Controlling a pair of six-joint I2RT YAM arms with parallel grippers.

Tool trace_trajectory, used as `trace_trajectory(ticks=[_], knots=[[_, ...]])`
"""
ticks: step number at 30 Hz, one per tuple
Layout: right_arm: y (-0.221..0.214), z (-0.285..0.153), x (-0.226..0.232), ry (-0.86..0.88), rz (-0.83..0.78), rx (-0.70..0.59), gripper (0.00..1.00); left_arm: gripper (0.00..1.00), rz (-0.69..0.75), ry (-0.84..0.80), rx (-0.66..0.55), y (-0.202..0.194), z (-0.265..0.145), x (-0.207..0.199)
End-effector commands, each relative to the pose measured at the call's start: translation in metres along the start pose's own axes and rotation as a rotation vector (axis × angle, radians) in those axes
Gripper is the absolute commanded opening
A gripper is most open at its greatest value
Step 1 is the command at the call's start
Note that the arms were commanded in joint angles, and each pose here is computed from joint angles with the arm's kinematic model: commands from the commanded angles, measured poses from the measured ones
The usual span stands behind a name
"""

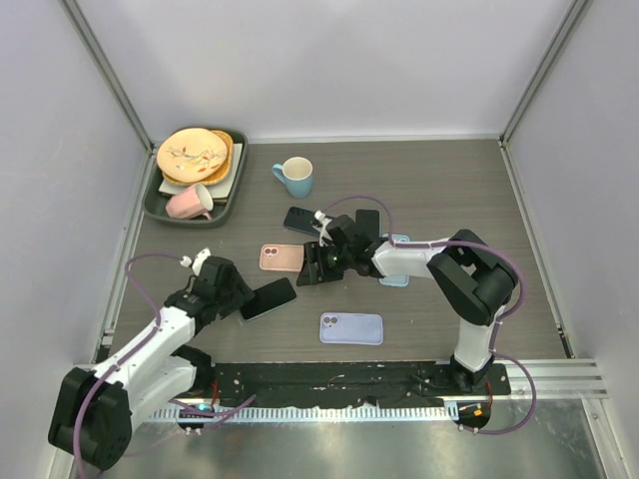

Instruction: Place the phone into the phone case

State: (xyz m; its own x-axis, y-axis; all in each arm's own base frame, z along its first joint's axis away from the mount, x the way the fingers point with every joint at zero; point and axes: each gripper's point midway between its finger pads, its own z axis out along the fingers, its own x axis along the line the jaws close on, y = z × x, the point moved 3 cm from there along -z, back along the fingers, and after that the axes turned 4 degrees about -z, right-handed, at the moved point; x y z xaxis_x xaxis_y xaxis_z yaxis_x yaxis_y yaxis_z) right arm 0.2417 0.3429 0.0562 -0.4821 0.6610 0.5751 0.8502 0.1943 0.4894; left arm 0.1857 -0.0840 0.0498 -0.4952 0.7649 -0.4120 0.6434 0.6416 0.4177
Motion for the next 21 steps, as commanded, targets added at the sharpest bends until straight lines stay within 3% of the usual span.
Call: trace_trajectory(ticks=[1,21], knots=[[0.017,0.003,0.017,0.061,-0.006,-0.037,0.59,0.58,0.067,-0.074,0.063,-0.005,0.009,-0.018],[0.005,-0.030,-0.004,-0.071,0.055,-0.083,0.56,0.55,0.170,-0.431,0.220,-0.043,0.030,-0.123]])
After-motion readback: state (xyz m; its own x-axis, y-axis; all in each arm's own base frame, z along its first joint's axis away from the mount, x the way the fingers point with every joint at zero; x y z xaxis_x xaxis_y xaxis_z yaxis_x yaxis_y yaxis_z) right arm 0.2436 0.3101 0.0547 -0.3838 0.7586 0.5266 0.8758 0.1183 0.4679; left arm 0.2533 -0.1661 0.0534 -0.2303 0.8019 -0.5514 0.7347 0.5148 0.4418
